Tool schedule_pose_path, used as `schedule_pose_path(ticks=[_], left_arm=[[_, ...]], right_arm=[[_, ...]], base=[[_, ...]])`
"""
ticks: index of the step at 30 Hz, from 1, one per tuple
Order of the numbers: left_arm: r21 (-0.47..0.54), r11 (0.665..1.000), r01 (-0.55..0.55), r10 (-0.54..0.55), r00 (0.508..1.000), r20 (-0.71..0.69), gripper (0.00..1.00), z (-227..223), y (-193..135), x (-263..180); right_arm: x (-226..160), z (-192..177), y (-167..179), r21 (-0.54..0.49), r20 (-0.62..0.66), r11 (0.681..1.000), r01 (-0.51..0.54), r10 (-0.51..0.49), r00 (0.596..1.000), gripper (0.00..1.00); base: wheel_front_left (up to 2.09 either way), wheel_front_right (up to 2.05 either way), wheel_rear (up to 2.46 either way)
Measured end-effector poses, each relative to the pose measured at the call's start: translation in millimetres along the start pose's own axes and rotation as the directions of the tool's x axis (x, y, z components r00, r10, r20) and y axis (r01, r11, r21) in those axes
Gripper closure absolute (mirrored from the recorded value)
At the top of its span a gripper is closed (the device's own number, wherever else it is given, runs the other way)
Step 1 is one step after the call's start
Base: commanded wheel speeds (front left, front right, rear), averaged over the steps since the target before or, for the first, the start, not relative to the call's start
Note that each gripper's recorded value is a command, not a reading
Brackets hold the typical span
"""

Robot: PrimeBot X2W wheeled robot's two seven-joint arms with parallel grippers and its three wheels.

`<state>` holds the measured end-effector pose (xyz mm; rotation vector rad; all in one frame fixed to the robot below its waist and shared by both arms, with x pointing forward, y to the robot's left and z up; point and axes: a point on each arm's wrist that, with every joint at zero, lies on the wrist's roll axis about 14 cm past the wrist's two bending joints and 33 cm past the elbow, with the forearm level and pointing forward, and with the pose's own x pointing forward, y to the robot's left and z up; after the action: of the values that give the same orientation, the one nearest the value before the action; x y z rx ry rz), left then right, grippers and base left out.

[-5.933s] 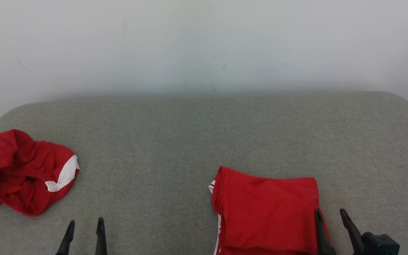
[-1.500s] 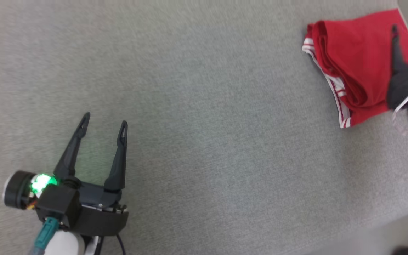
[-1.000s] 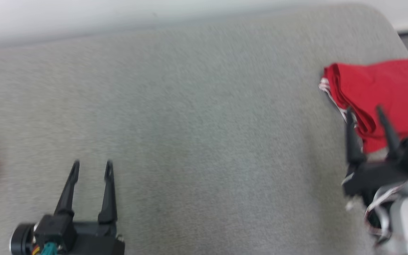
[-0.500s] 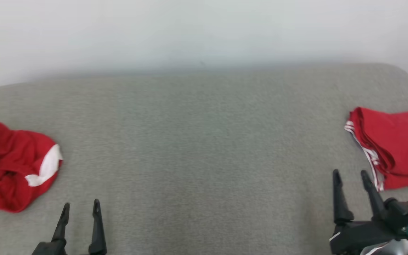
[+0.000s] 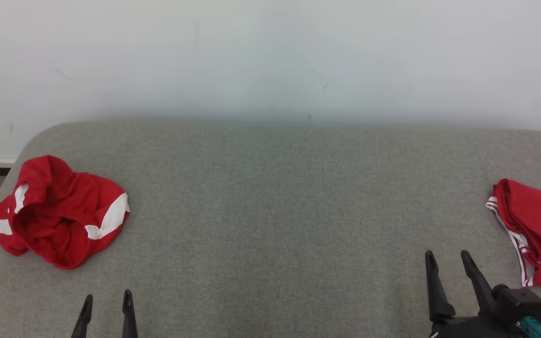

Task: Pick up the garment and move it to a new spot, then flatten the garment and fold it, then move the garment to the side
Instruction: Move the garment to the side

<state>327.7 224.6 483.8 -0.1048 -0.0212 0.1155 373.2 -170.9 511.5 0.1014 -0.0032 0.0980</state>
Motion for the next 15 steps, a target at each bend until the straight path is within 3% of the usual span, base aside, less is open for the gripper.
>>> schedule_pose_path(ticks=[15], left_arm=[[0.0,0.997,0.071,-0.071,0.997,0.028,0.0,8,-19,6]], right_arm=[[-8,3,-15,-0.036,-0.001,0.998,0.045,-0.045,0.999,0.0]], base=[[0.0,0.0,0.0]])
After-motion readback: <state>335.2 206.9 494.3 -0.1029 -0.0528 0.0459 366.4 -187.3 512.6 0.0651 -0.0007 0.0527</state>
